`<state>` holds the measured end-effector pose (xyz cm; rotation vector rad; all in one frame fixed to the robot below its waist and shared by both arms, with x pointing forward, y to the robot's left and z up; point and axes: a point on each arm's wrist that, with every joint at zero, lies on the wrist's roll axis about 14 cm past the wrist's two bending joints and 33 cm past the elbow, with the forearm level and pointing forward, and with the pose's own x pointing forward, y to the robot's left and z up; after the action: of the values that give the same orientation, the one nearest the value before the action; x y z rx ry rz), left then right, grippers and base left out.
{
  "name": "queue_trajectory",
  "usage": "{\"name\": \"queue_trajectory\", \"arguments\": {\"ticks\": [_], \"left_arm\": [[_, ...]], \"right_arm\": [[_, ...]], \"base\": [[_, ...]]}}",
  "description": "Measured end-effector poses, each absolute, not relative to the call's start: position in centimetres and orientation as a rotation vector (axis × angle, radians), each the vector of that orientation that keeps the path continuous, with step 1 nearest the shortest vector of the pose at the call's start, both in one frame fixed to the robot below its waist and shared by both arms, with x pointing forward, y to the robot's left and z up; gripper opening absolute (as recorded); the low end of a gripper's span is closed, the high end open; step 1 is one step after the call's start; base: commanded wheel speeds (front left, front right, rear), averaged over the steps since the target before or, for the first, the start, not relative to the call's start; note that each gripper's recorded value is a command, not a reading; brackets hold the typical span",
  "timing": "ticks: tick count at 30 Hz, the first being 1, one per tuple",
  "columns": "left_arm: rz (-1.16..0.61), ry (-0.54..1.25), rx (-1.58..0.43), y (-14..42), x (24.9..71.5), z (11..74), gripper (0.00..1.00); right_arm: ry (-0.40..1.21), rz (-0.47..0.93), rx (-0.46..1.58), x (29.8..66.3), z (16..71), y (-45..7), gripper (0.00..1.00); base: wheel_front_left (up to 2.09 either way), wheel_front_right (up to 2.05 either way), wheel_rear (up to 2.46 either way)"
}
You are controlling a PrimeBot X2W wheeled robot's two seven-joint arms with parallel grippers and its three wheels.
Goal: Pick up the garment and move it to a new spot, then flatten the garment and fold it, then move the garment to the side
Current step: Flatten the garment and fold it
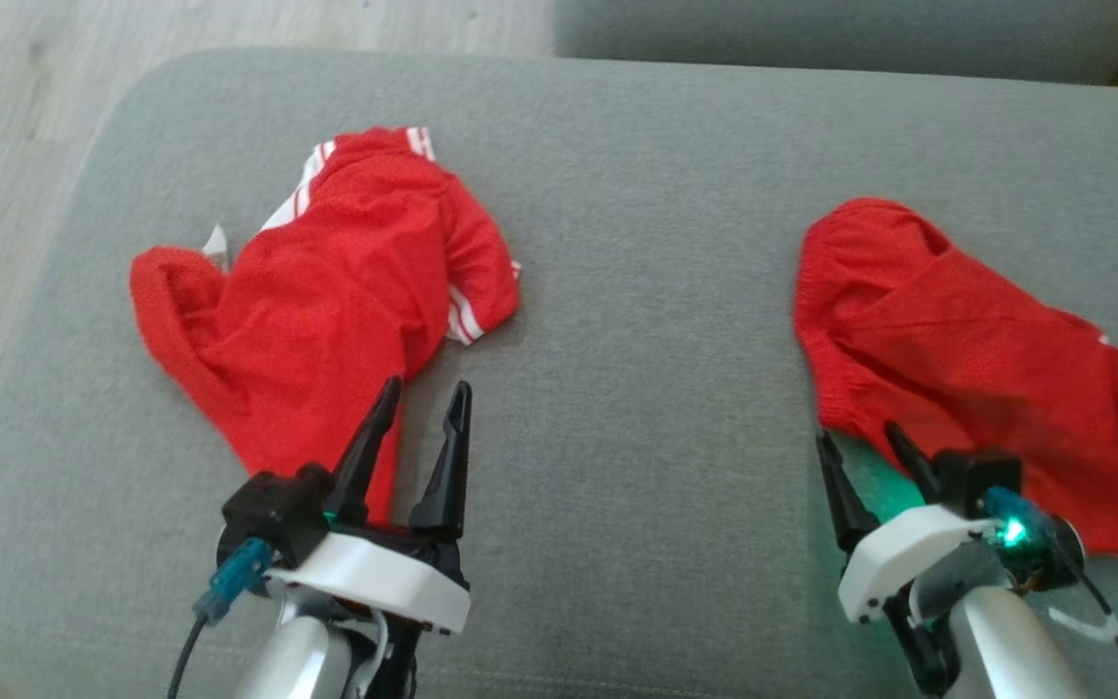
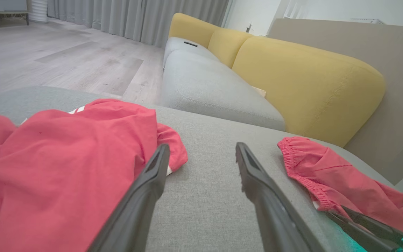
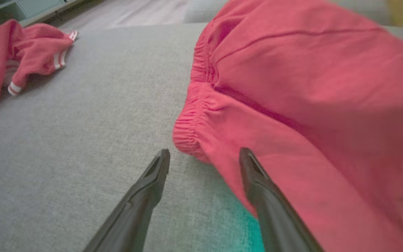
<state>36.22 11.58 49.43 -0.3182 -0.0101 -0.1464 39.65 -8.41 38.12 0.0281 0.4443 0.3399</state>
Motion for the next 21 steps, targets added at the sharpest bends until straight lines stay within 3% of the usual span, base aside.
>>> {"name": "queue_trajectory", "arguments": {"ticks": [8,9,10,15,21], "left_arm": [[-0.108,0.015,-0.314,12.6,36.0,48.5,1.0],[-0.108,0.015,-0.313,12.7,36.1,48.5,1.0],[-0.108,0.013,-0.315,12.7,36.1,48.6,1.0],[-0.118,0.001,-0.32,12.4,36.5,49.0,1.0],[-0.139,0.0,-0.321,11.8,36.5,49.1,1.0]], "right_arm": [[0.475,0.353,0.01,41.4,36.5,-7.7,0.97],[0.472,0.357,0.012,41.6,36.5,-7.5,0.26],[0.465,0.363,0.013,41.9,36.6,-7.3,0.0],[0.39,0.439,0.052,42.4,38.3,-4.6,0.0],[0.302,0.634,0.138,41.0,41.8,1.7,0.0]], "base": [[0.0,0.0,0.0],[0.0,0.0,0.0],[0.0,0.0,0.0],[0.0,0.0,0.0],[0.0,0.0,0.0]]}}
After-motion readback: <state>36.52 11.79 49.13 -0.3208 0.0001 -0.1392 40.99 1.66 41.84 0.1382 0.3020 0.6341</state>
